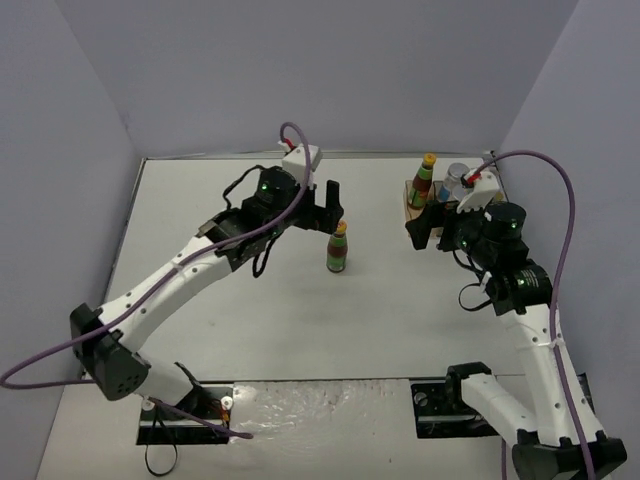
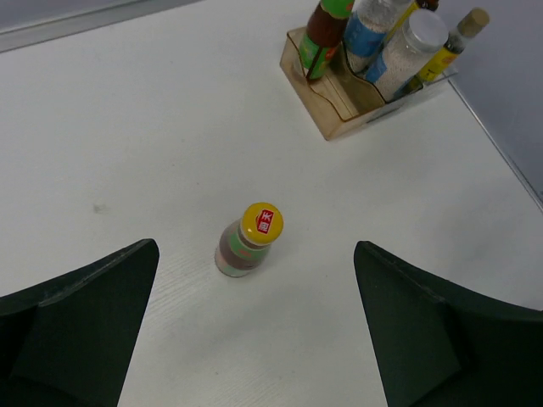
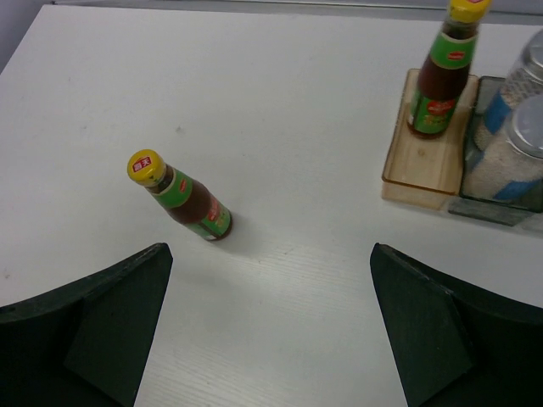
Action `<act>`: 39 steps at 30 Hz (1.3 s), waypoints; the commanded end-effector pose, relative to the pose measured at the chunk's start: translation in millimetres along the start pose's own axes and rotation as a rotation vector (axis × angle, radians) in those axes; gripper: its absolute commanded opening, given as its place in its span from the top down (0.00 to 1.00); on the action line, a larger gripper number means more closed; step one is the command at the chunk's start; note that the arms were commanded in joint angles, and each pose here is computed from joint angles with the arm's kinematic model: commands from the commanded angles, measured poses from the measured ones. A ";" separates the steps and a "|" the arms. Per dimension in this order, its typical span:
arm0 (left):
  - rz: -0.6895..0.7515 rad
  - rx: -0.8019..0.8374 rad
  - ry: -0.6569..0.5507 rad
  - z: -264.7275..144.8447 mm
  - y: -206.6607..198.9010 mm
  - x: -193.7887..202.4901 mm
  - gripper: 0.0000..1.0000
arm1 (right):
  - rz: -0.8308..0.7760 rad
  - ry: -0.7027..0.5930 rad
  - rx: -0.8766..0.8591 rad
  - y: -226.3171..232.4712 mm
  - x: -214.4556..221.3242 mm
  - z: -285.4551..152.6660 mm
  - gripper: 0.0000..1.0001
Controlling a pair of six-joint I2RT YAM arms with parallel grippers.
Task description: Organize the condiment bottles
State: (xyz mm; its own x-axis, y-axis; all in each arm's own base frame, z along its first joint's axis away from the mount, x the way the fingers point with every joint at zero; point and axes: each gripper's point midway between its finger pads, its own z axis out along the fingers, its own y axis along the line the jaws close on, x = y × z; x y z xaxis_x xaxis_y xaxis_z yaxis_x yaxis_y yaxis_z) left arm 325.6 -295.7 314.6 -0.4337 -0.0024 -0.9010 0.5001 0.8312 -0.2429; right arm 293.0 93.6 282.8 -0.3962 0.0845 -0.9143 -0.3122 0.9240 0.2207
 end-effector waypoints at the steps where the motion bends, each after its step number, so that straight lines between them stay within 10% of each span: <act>1: -0.098 -0.152 -0.030 -36.2 66.5 -0.1 0.03 | -0.071 -0.059 -0.045 23.1 -19.2 32.2 0.00; 12: -0.221 -0.530 -0.057 -140.7 195.9 54.5 0.03 | -0.202 -0.009 -0.162 96.7 25.2 112.7 0.00; 26: -0.198 -0.697 -0.037 -182.7 223.5 112.7 0.03 | -0.225 0.064 -0.205 120.3 80.4 181.9 0.03; 32: -0.186 -0.701 -0.033 -179.8 225.9 111.6 0.03 | -0.225 0.087 -0.203 118.2 98.1 189.4 0.28; 39: -0.180 -0.694 -0.028 -177.1 226.1 112.0 0.03 | -0.238 0.072 -0.147 107.1 92.1 184.3 0.84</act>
State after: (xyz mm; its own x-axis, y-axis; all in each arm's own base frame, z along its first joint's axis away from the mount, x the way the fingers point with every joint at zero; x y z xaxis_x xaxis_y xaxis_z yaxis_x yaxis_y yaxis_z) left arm 245.3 -10.2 204.8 -0.5026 -0.1864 -0.8442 -0.1815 0.9775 -0.1078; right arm 371.3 269.3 124.4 -0.4484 -0.2060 -0.8698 -0.5441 0.8350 0.0827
